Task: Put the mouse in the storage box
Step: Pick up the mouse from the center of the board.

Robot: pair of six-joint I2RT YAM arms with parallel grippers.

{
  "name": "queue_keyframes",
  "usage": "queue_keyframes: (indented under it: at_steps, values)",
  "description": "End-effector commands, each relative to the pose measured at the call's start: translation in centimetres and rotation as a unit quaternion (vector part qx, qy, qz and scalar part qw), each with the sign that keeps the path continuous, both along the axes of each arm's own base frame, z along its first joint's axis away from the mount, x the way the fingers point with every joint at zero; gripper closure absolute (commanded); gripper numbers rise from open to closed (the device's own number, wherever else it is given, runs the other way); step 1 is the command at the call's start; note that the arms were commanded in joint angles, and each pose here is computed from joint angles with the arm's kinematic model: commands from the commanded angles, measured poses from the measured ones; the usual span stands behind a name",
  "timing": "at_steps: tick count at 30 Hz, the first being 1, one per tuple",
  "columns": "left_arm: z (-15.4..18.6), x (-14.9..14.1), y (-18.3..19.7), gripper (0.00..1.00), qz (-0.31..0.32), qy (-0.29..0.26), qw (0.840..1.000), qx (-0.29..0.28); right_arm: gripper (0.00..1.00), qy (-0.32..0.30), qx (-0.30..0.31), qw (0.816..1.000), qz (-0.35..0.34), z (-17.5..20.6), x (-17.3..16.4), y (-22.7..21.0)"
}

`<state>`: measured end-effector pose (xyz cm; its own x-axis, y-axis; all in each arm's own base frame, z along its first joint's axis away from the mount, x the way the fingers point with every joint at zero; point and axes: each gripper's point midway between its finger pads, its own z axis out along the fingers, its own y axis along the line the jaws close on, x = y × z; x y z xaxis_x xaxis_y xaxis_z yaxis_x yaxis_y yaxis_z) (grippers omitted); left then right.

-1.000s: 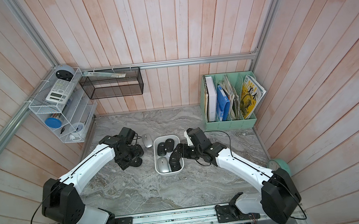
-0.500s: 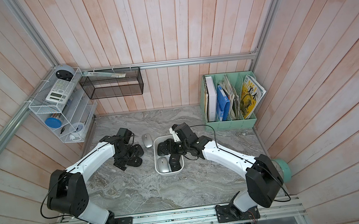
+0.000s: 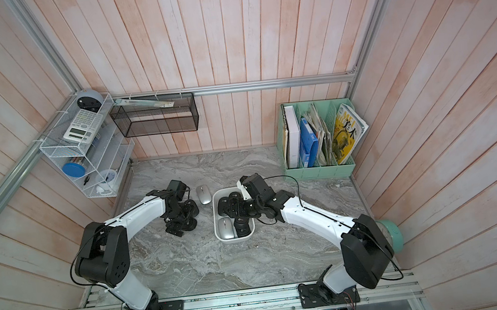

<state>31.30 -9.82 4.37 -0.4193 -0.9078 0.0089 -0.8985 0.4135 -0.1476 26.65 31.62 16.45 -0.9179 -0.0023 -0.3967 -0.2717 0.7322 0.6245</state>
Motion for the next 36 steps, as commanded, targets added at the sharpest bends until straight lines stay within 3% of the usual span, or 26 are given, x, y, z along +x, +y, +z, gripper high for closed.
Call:
queue_keyframes:
  at_steps: [1,17,23,36]
  values:
    - [-1.2,-0.2,0.1,0.11,0.025,0.01,1.0,-0.005,0.19,-0.004,-0.014,1.0,0.001,-0.4,-0.6,-0.8]
    - [-2.7,-0.5,1.8,0.12,0.041,0.019,0.999,0.017,0.18,0.003,-0.026,1.0,-0.005,-1.5,-1.1,-1.5]
    - [-2.5,0.0,3.3,0.18,0.039,0.017,0.999,0.019,0.19,0.003,-0.024,1.0,-0.003,-1.4,-1.0,-1.4]
    - [-3.2,0.6,1.6,0.3,0.024,0.008,0.999,-0.021,0.19,0.01,-0.026,1.0,-0.002,-1.8,-1.1,-1.3]
